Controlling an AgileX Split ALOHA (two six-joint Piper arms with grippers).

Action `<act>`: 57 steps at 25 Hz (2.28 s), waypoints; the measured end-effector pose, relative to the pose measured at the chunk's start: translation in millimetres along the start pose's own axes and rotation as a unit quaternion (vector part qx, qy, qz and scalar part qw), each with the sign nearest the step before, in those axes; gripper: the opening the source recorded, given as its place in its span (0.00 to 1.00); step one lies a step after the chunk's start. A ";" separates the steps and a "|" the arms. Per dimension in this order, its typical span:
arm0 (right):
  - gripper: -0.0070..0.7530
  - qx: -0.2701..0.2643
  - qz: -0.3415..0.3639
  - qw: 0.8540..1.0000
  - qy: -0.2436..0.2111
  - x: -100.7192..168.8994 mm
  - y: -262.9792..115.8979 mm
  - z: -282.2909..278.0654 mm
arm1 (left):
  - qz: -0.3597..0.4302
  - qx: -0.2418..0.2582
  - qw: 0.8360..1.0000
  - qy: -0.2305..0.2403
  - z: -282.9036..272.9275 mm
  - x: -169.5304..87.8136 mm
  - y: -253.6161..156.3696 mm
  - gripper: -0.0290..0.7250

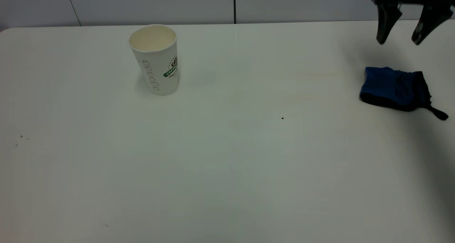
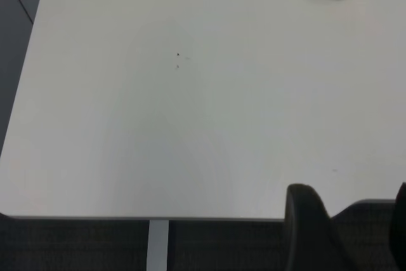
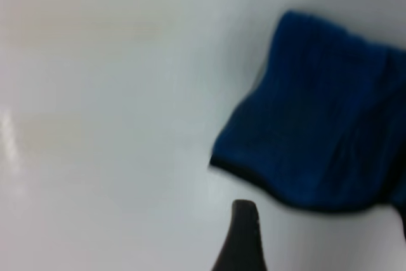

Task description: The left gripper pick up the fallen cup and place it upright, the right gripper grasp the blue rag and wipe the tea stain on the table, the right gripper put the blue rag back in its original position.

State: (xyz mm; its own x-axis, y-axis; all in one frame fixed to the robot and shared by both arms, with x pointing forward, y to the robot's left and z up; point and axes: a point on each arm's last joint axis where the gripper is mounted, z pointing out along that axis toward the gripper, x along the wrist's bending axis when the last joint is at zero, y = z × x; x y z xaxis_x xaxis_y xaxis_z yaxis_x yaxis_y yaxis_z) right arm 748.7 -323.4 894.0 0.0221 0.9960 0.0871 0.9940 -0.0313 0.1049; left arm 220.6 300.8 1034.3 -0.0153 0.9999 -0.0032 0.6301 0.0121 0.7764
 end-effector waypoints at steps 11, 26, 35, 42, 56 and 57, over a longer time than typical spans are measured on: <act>0.97 -0.033 -0.091 0.995 0.007 48.1 -127.6 -169.8 | 0.000 0.000 1.000 0.000 0.0 0.0 0.0 0.50; 0.95 -0.072 -0.097 0.993 0.004 45.4 -286.1 -218.7 | 0.000 0.000 1.000 0.000 0.0 0.0 0.0 0.50; 0.93 -0.226 -0.107 0.968 -0.011 39.5 -404.5 -223.3 | 0.000 0.000 1.000 0.000 0.0 0.0 0.0 0.50; 0.92 -0.295 -0.093 0.951 -0.015 34.2 -452.8 -197.5 | 0.000 0.000 1.000 0.000 0.0 0.0 0.0 0.50; 0.89 -0.402 -0.073 0.913 -0.014 32.5 -486.0 -195.6 | 0.000 0.000 1.000 0.000 0.0 0.0 0.0 0.50; 0.89 -0.407 -0.073 0.910 -0.014 32.4 -487.8 -195.9 | 0.000 0.000 1.000 0.000 0.0 0.0 0.0 0.50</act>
State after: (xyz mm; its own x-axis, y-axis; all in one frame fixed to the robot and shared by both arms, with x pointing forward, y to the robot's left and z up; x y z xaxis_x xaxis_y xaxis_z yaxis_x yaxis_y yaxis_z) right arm 243.6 -292.3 1039.7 -0.0899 0.9959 -0.0115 0.5773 0.0615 0.8142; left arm 220.6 300.8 1034.3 -0.0153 0.9999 -0.0032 0.6301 0.0121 0.7764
